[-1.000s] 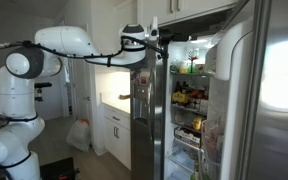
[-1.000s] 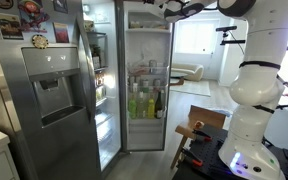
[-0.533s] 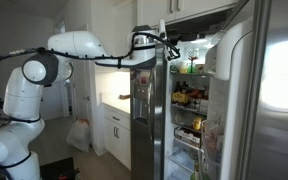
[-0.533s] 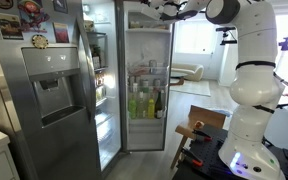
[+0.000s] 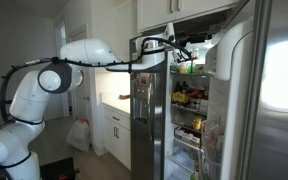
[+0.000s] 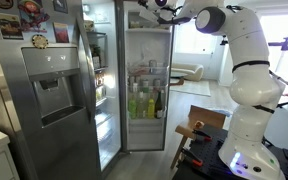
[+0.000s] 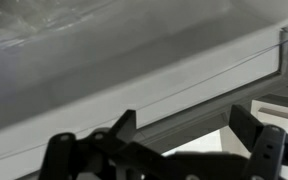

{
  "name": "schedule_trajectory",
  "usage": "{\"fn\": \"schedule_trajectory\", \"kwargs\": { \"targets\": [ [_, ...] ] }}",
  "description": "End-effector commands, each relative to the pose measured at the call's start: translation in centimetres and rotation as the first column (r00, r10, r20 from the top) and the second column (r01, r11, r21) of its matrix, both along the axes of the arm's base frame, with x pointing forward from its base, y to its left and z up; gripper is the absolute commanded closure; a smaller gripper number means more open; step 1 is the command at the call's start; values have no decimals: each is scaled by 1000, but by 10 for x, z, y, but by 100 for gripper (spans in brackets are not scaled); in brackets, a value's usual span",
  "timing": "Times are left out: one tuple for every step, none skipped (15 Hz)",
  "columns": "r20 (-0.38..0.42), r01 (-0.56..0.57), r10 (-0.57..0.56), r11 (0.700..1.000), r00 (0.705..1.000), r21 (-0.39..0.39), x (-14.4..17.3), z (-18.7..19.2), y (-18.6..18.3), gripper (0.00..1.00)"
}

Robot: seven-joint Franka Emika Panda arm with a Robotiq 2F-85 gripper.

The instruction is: Close the top compartment of the refrigerator door

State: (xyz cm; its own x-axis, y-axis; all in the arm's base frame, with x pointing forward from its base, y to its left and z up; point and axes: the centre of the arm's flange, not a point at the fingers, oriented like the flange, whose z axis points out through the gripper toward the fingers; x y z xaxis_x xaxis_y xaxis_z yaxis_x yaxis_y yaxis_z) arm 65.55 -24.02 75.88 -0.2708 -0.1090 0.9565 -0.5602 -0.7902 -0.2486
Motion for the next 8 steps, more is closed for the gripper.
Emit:
{"fn": "schedule_trajectory", "kwargs": {
  "targets": [
    [41, 26, -25, 999, 999, -24, 24, 7, -16, 0],
    [45, 29, -27, 999, 999, -28, 25, 6, -18, 0],
    [53, 29, -27, 999, 998, -31, 27, 6, -19, 0],
    [60, 29, -26, 999, 998, -35, 27, 6, -18, 0],
    [64, 21, -19, 999, 998, -34, 26, 7, -16, 0],
    [65, 12, -10, 999, 998, -30, 25, 8, -14, 0],
    [70, -1, 2, 1000, 998, -22, 22, 10, -11, 0],
    [70, -13, 14, 1000, 997, -13, 20, 12, -7, 0]
  ]
}}
